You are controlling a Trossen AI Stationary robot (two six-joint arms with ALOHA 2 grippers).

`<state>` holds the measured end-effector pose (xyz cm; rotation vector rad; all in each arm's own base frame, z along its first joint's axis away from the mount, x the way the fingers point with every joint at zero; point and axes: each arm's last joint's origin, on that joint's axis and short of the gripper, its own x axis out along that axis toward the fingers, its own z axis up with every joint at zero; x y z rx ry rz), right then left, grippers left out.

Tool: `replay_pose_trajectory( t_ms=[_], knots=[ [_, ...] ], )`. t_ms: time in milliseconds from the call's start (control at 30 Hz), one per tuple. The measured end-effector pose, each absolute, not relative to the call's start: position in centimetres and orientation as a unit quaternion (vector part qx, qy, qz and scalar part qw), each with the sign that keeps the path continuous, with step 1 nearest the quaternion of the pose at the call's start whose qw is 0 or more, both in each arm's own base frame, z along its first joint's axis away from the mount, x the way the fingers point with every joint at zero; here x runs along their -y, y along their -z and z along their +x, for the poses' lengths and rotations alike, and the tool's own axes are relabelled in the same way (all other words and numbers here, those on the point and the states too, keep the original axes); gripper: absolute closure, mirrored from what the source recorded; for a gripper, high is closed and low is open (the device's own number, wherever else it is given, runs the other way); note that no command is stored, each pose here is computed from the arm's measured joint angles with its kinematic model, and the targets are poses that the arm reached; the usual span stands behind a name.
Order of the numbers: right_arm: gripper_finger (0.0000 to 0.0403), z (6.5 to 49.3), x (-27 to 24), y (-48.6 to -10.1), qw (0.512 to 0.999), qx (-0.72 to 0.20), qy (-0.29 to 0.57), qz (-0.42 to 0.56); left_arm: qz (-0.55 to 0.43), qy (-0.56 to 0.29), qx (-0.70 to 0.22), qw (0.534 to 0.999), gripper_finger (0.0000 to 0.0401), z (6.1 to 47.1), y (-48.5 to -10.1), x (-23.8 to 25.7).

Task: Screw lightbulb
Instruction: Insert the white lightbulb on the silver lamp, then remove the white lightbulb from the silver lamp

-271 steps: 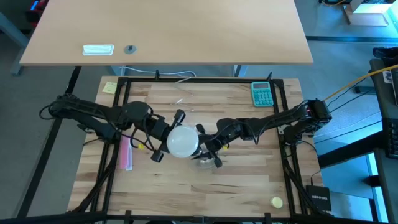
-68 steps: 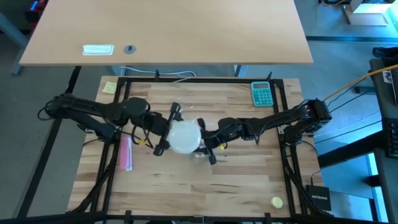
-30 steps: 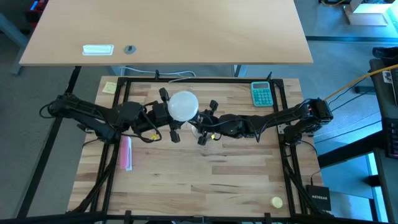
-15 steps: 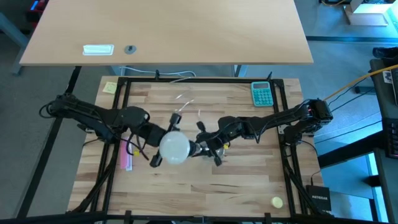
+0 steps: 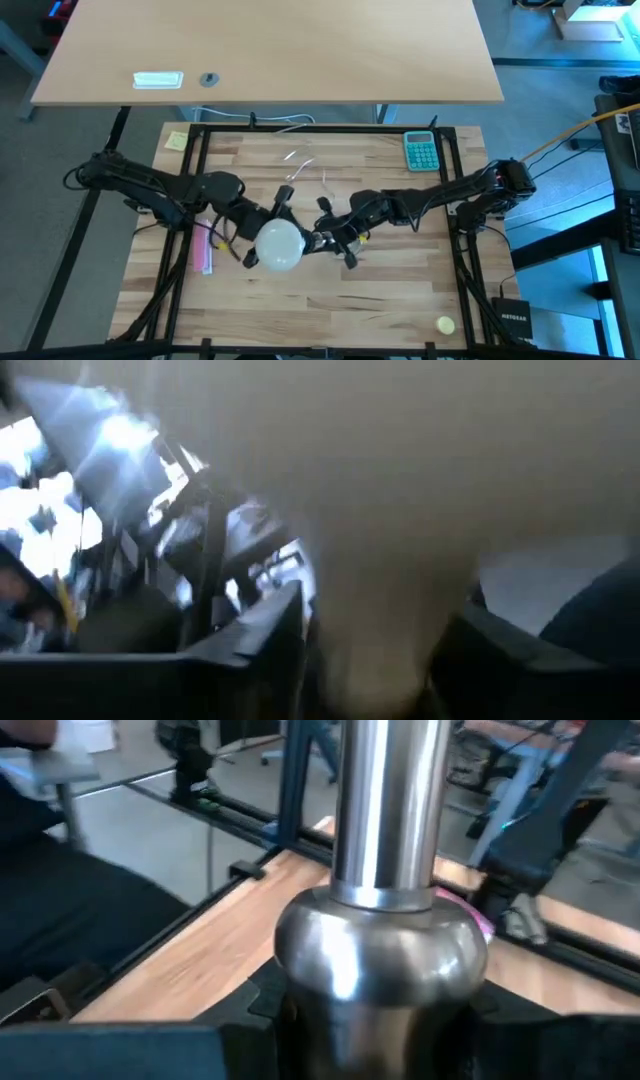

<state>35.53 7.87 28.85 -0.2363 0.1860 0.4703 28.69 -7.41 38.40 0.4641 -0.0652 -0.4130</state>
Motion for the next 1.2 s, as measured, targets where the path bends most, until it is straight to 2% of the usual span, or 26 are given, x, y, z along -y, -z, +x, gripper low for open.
replay_pose_trajectory(
  t_ms=[67,167,333,467,600,933,1133,1200],
  knots=[
    [0.0266,35.6,-7.8,-29.0,0.966,-0.09,-0.209,-0.122,0.216,0.193,0.027,0.957,0.0171,28.7,-38.4,7.4],
    [0.0266,35.6,-7.6,-29.2,0.973,-0.091,-0.169,-0.127,0.208,0.158,0.021,0.965,0.0119,27.8,-39.0,7.5],
    [0.0266,35.0,-7.1,-30.4,0.982,-0.085,-0.11,-0.13,0.198,0.101,-0.017,0.975,0.0085,25.8,-39.5,7.8],
    [0.0266,34.7,-6.8,-30.9,0.985,-0.082,-0.07,-0.131,0.156,0.028,-0.09,0.983,0.0084,24.4,-39.0,7.3],
    [0.0266,35.1,-6.6,-30.7,0.989,-0.055,-0.036,-0.129,0.135,-0.027,-0.154,0.978,0.0096,24.3,-36.4,6.9],
    [0.0266,37.7,-7.1,-23.6,0.998,-0.002,-0.02,-0.065,0.106,-0.032,-0.138,0.984,0.0125,24.7,-28.8,7.0],
    [0.0266,38.5,-7.2,-21.7,0.997,-0.016,-0.017,-0.067,0.095,-0.04,-0.149,0.983,0.0138,24.5,-27.5,6.7],
    [0.025,38.5,-7.2,-21.7,0.997,-0.021,-0.016,-0.071,0.093,-0.042,-0.153,0.983,0.0142,24.5,-27.4,6.7]
  ],
)
